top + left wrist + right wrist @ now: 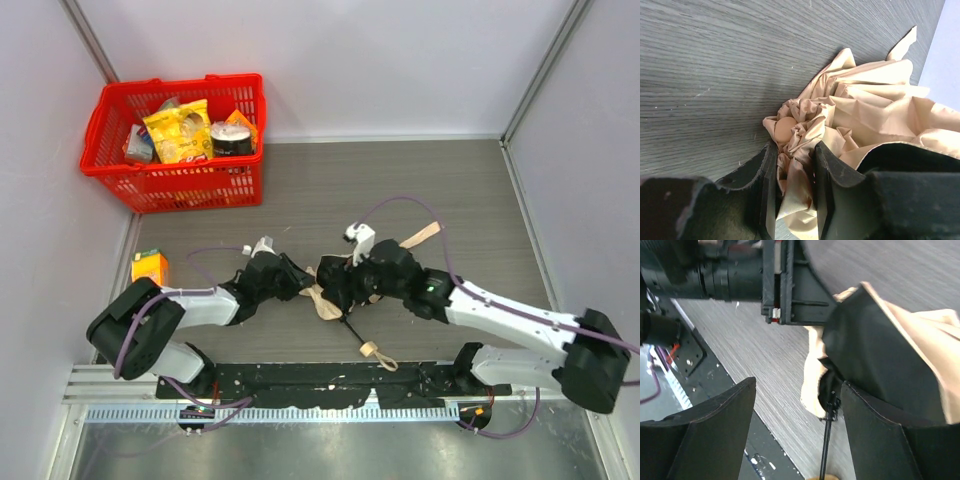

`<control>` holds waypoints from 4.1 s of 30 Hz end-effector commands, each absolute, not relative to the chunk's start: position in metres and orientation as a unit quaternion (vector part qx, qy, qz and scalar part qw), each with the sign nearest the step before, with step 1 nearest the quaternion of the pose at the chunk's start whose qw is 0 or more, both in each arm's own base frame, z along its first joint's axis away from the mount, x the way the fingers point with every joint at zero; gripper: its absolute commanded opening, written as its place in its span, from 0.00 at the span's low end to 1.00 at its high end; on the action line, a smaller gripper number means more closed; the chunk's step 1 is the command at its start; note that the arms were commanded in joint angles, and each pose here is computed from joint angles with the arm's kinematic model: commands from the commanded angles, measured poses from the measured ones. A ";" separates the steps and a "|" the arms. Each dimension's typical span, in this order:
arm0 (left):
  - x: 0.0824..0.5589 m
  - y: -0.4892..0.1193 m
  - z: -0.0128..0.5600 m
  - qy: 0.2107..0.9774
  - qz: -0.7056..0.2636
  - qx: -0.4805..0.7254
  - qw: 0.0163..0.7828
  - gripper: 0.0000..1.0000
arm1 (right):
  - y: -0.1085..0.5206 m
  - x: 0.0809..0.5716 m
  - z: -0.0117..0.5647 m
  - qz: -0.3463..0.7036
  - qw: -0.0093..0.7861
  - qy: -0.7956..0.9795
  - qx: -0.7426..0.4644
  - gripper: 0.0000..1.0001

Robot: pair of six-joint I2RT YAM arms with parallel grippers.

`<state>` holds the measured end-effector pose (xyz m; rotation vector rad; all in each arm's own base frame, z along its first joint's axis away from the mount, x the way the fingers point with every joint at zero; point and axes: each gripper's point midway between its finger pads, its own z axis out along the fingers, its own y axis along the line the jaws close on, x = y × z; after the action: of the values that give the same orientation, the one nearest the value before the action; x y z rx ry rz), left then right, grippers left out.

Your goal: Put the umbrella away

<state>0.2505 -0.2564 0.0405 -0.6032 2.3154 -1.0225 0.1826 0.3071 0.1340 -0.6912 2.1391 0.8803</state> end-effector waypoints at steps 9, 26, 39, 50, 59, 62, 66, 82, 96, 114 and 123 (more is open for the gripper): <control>0.250 -0.242 0.037 0.868 -0.334 -0.213 0.300 0.00 | 0.250 0.219 0.178 0.287 0.354 0.883 -0.108 0.59; 0.245 -0.234 0.043 0.870 -0.318 -0.226 0.302 0.00 | 0.335 0.239 0.233 0.213 0.388 0.857 -0.264 0.73; 0.244 -0.234 0.053 0.866 -0.318 -0.223 0.315 0.00 | 0.355 0.215 0.192 0.322 0.223 0.856 -0.338 0.56; 0.242 -0.232 0.053 0.865 -0.315 -0.223 0.320 0.00 | 0.365 0.223 0.171 0.303 0.205 0.856 -0.364 0.22; 0.240 -0.225 0.045 0.860 -0.314 -0.245 0.321 0.00 | 0.318 0.151 0.175 0.229 0.286 0.761 -0.535 0.01; 0.239 -0.227 0.044 0.858 -0.321 -0.246 0.315 0.00 | 0.292 0.166 0.163 0.131 0.333 0.758 -0.546 0.01; 0.237 -0.228 0.046 0.858 -0.326 -0.243 0.314 0.00 | 0.265 0.185 0.149 -0.019 0.405 0.706 -0.581 0.08; 0.238 -0.232 0.048 0.858 -0.330 -0.240 0.313 0.00 | 0.280 0.152 0.211 0.159 0.431 0.749 -0.477 0.74; 0.238 -0.223 0.052 0.858 -0.316 -0.243 0.325 0.00 | 0.380 0.211 0.223 0.331 0.308 0.865 -0.220 0.68; 0.239 -0.225 0.050 0.860 -0.315 -0.241 0.322 0.00 | 0.254 0.137 0.083 0.091 0.108 0.901 -0.409 0.18; 0.236 -0.222 0.053 0.859 -0.312 -0.253 0.316 0.00 | 0.251 0.155 0.104 0.094 0.162 0.915 -0.357 0.49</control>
<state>0.2313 -0.2317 0.0507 -0.6584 2.2835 -0.8913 0.1399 0.2383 0.0659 -1.1139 2.7314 0.1696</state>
